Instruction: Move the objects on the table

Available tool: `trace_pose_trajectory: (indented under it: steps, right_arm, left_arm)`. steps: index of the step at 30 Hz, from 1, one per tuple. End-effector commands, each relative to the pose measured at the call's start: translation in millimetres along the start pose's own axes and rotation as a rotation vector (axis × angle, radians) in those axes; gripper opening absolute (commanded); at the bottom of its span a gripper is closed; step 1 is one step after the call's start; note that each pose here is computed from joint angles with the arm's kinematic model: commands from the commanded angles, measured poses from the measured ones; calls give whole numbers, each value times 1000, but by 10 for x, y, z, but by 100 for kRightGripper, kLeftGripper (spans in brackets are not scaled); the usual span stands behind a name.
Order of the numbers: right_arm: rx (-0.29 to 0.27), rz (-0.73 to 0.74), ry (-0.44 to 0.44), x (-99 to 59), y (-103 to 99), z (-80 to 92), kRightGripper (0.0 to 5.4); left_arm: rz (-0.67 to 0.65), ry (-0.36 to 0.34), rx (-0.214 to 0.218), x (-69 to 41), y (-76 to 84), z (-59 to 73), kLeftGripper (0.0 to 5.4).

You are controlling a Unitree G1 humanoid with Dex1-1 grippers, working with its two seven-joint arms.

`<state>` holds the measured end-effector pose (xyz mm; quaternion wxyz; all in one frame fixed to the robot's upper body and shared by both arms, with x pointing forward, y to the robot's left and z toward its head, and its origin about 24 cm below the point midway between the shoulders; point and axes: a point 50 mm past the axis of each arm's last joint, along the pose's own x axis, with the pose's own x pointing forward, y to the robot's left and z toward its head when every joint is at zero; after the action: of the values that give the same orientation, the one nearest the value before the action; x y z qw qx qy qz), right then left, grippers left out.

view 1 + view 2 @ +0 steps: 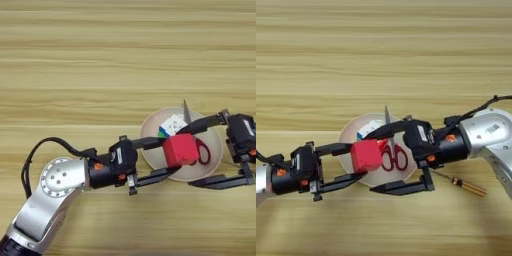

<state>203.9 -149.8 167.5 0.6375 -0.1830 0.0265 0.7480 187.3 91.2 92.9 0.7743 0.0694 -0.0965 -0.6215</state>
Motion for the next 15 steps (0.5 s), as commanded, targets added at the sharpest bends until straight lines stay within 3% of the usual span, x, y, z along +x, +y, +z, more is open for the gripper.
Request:
trace_pose_trajectory:
  steps: [1, 7, 15]
  right_arm:
    - [-30, -34, -66, -89, -38, 182, 507]
    - [-39, -85, -163, -186, -72, 337, 540]
    - [-49, -132, -195, -239, -65, 389, 540]
  left_arm:
    - [30, 10, -11, -20, 30, -49, 224]
    - [64, 48, -22, -32, 63, -149, 224]
    - [80, 174, -10, -39, 79, -389, 224]
